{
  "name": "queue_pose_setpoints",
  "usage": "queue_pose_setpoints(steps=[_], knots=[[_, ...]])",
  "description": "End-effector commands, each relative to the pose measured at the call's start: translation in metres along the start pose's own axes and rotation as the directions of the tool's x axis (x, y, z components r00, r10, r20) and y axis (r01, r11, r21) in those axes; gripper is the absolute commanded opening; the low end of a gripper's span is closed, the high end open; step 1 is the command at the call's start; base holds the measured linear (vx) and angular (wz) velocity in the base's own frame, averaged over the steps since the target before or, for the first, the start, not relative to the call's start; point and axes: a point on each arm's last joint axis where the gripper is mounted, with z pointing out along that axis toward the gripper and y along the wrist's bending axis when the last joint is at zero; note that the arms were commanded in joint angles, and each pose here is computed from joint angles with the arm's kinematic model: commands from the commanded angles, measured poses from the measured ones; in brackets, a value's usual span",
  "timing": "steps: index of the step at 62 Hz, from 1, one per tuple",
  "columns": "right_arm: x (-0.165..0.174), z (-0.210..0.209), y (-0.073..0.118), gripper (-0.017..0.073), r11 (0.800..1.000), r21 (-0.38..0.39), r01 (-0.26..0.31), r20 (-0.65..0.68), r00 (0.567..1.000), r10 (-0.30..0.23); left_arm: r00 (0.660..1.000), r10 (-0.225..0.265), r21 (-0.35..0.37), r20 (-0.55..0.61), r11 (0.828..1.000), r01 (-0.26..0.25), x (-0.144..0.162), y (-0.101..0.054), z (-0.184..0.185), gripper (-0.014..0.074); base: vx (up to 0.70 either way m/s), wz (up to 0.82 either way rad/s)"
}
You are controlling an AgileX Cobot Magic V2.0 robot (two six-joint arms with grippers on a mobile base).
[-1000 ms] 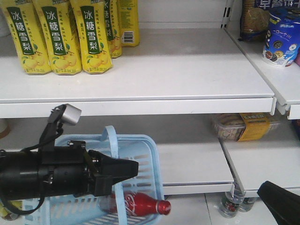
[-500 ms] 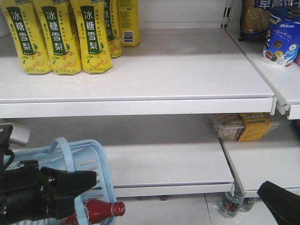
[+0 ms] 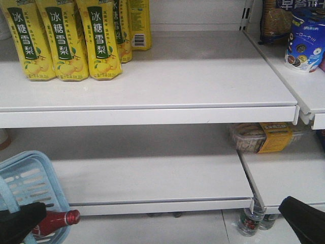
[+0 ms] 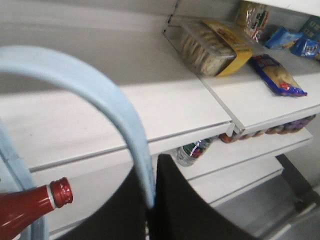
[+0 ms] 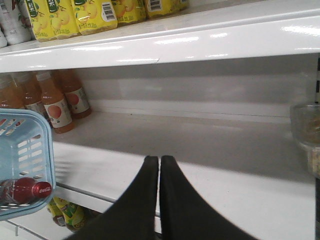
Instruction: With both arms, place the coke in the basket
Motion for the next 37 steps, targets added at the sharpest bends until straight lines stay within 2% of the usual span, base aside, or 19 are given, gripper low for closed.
queue_pose_setpoints(steps=[1, 5, 10, 16, 21, 27, 30, 37], knots=[[-0.009, 0.0, 0.0, -0.0005, 0.999, 0.02, 0.048, 0.027, 0.998, -0.049, 0.972, 0.07, 0.011, 0.225, 0.997, -0.075, -0.013, 0.0, -0.01, -0.0006, 0.0, 0.0], [-0.009, 0.0, 0.0, -0.0005, 0.999, 0.02, 0.048, 0.027, 0.998, -0.049, 0.962, 0.113, -0.002, 0.25, 0.993, -0.116, -0.002, 0.007, -0.011, -0.0006, 0.0, 0.0], [-0.009, 0.0, 0.0, -0.0005, 0.999, 0.02, 0.048, 0.027, 0.998, -0.049, 0.955, 0.141, -0.014, 0.262, 0.99, -0.142, 0.013, 0.015, -0.01, -0.0006, 0.0, 0.0], [-0.009, 0.0, 0.0, -0.0005, 0.999, 0.02, 0.048, 0.027, 0.998, -0.049, 0.955, 0.139, -0.016, 0.261, 0.99, -0.14, 0.03, 0.023, -0.01, -0.0006, 0.0, 0.0], [-0.009, 0.0, 0.0, -0.0005, 0.999, 0.02, 0.048, 0.027, 0.998, -0.049, 0.955, 0.115, -0.007, 0.274, 0.993, -0.118, 0.041, 0.028, -0.011, -0.0006, 0.0, 0.0], [-0.009, 0.0, 0.0, -0.0005, 0.999, 0.02, 0.048, 0.027, 0.998, -0.049, 0.949, 0.12, -0.002, 0.292, 0.992, -0.124, 0.053, 0.034, -0.012, -0.0006, 0.0, 0.0], [-0.009, 0.0, 0.0, -0.0005, 0.999, 0.02, 0.048, 0.027, 0.998, -0.049, 0.951, 0.149, -0.008, 0.272, 0.988, -0.152, 0.056, 0.034, -0.015, -0.0006, 0.0, 0.0], [-0.009, 0.0, 0.0, -0.0005, 0.999, 0.02, 0.048, 0.027, 0.998, -0.049, 0.924, 0.203, -0.04, 0.324, 0.979, -0.202, 0.056, 0.035, -0.021, -0.0006, 0.0, 0.0]])
